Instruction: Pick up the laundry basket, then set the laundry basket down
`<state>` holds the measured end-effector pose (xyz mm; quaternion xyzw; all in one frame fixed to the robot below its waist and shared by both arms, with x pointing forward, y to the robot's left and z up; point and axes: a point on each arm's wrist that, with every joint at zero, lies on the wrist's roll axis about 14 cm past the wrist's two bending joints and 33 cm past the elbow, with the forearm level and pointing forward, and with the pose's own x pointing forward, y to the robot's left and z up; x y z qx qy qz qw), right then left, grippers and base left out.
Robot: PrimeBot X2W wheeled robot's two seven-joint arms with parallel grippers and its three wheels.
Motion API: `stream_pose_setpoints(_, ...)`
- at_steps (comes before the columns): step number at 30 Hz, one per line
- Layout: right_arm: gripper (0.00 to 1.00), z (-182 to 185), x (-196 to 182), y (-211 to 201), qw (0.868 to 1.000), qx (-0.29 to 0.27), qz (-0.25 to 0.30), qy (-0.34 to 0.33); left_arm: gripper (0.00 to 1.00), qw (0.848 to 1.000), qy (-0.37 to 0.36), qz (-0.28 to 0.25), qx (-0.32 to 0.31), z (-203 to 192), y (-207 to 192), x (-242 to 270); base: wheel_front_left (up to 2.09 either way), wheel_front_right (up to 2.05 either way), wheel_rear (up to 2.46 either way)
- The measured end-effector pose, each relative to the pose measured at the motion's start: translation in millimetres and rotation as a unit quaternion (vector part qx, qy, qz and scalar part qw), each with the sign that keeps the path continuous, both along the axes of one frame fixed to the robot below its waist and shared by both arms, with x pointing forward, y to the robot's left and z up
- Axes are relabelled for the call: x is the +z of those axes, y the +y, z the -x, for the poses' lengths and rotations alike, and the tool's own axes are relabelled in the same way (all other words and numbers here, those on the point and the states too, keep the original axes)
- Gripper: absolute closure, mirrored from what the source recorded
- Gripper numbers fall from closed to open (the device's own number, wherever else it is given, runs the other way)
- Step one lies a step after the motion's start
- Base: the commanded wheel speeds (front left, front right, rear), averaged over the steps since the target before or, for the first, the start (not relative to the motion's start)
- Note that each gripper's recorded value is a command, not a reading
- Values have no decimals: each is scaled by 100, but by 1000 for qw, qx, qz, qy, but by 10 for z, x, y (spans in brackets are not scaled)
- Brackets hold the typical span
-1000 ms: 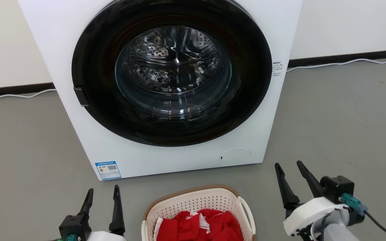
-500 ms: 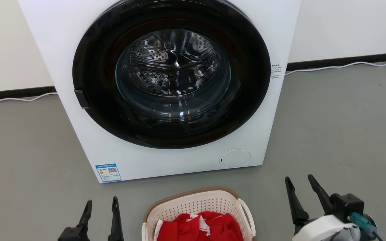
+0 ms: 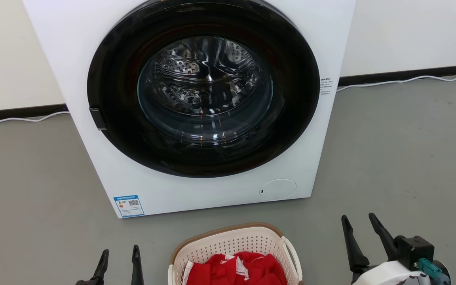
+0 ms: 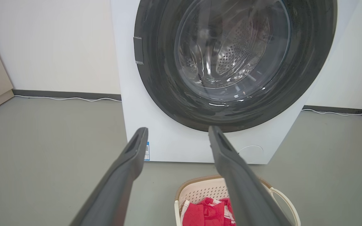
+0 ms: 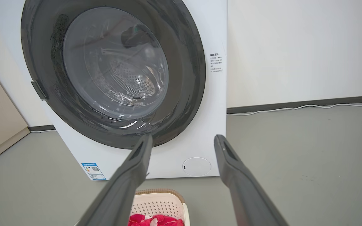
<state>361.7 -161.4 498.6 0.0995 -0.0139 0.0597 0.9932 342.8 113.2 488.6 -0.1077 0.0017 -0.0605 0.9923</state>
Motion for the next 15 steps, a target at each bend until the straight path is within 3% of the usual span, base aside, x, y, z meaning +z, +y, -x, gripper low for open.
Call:
stream_pose_setpoints(13, 0, -10, -11, 26, 1000, 2, -3, 2, 0, 1000, 1, -6, -1, 5, 2, -16, 0, 0, 0)
stream_pose_setpoints(14, 100, -11, -15, 24, 1000, 1, -3, 3, 100, 1000, 2, -6, -2, 5, 0, -22, 0, 0, 0)
stream_pose_setpoints(15, 100, -8, -29, 26, 1000, 1, -4, 5, 100, 1000, 5, -5, -4, 10, -7, -40, 0, 0, 0)
